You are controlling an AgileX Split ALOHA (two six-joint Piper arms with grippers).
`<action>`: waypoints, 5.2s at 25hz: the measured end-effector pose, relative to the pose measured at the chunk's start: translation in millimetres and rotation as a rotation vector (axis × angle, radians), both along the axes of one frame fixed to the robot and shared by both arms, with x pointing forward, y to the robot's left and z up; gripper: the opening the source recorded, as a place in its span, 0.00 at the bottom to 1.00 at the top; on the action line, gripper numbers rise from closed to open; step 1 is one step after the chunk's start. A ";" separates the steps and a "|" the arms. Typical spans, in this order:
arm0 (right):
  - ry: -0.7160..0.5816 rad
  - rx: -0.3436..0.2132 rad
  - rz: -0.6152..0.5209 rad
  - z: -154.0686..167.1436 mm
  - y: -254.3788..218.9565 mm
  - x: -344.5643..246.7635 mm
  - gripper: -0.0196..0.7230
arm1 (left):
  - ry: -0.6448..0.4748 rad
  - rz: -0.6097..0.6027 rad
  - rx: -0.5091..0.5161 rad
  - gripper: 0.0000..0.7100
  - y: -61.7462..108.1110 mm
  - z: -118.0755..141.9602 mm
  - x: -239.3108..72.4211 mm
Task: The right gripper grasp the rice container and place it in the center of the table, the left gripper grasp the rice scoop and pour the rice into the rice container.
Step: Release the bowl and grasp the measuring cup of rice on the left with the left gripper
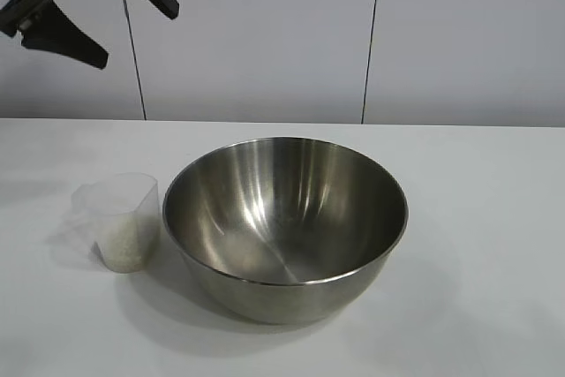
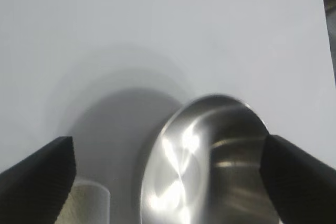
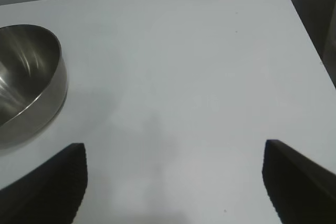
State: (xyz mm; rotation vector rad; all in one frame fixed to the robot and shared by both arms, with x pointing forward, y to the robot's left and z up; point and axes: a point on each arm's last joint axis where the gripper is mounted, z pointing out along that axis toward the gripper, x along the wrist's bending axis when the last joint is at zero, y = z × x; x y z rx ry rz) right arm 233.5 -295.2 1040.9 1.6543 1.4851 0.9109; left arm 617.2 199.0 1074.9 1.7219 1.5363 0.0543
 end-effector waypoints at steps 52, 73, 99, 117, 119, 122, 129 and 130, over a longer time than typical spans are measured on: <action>-0.005 0.000 0.000 0.4 0.0 0.2 0.86 | -0.656 0.095 0.592 0.74 54.7 -189.8 -173.6; -0.004 0.000 0.000 0.3 0.0 0.2 0.86 | -0.575 -0.062 0.603 0.73 36.3 -240.4 -142.6; -0.006 0.001 0.000 0.5 0.0 0.3 0.86 | -0.634 -0.050 0.541 0.72 46.8 -245.6 -104.9; -0.006 0.001 0.000 0.5 0.0 0.3 0.86 | -0.666 -0.086 0.473 0.72 39.0 -242.3 -97.8; -0.006 0.001 0.000 0.5 0.0 0.3 0.86 | -0.660 -0.073 0.457 0.72 38.8 -241.9 -96.8; -0.006 0.001 0.000 0.5 0.0 0.3 0.86 | -0.657 -0.058 0.439 0.72 38.5 -241.1 -95.4; -0.006 0.001 0.000 0.5 0.0 0.3 0.86 | -0.653 -0.032 0.407 0.61 38.2 -237.3 -94.7; -0.006 0.001 0.000 0.5 0.0 0.3 0.86 | -0.651 -0.029 0.404 0.58 38.2 -237.3 -94.7</action>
